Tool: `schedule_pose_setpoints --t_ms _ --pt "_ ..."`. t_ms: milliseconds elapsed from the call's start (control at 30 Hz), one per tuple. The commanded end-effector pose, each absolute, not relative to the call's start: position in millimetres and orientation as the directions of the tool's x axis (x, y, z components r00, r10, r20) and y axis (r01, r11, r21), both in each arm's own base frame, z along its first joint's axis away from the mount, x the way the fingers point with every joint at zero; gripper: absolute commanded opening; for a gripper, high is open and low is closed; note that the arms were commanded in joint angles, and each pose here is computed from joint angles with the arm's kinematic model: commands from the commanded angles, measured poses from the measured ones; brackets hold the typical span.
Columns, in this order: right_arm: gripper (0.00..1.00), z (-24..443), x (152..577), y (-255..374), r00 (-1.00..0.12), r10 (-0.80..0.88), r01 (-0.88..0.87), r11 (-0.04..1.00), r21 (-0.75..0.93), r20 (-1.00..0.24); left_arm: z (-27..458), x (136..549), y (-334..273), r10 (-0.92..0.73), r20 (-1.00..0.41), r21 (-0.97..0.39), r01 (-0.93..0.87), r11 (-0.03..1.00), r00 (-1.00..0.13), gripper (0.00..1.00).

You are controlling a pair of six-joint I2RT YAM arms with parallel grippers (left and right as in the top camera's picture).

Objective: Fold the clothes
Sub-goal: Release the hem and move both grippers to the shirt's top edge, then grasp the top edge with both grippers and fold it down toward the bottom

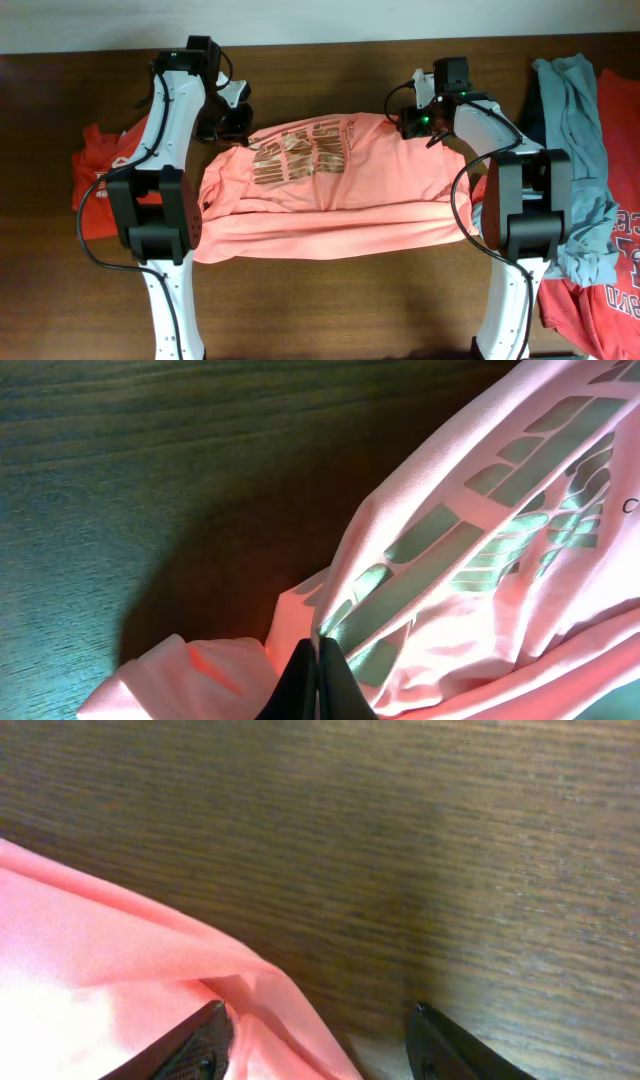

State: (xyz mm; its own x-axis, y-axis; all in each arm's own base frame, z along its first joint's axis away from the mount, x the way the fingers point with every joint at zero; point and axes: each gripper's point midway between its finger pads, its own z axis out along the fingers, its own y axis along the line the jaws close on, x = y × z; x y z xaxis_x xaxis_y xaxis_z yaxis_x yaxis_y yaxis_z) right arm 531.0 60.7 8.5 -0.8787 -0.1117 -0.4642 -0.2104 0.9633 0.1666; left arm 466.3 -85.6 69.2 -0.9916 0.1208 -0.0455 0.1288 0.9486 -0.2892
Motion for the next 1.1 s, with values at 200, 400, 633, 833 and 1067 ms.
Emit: schedule_pose_setpoints --t_ms 200,400,633,833,1067 --pt "0.54 -11 529 79 -0.887 -0.118 -0.226 0.954 0.197 -0.446 85 471 -87 0.117 -0.089 -0.28 0.138 0.95 -0.989 0.01" --pt "0.38 -15 529 80 -0.883 -0.167 -0.229 0.969 0.094 -0.439 85 471 -88 0.119 -0.089 -0.28 0.14 0.95 -0.989 0.01" --pt "0.04 -16 529 74 -0.887 -0.162 -0.213 0.975 0.071 -0.433 85 471 -88 0.119 -0.089 -0.28 0.14 0.95 -0.989 0.01" --pt "0.04 -13 527 59 -0.899 -0.134 -0.148 0.989 0.003 -0.417 85 471 -88 0.119 -0.088 -0.279 0.139 0.95 -0.989 0.01" --pt "0.04 67 533 37 -0.876 -0.13 -0.089 0.99 -0.11 -0.464 82 463 -74 0.12 -0.049 -0.203 0.128 0.971 -0.992 0.01"
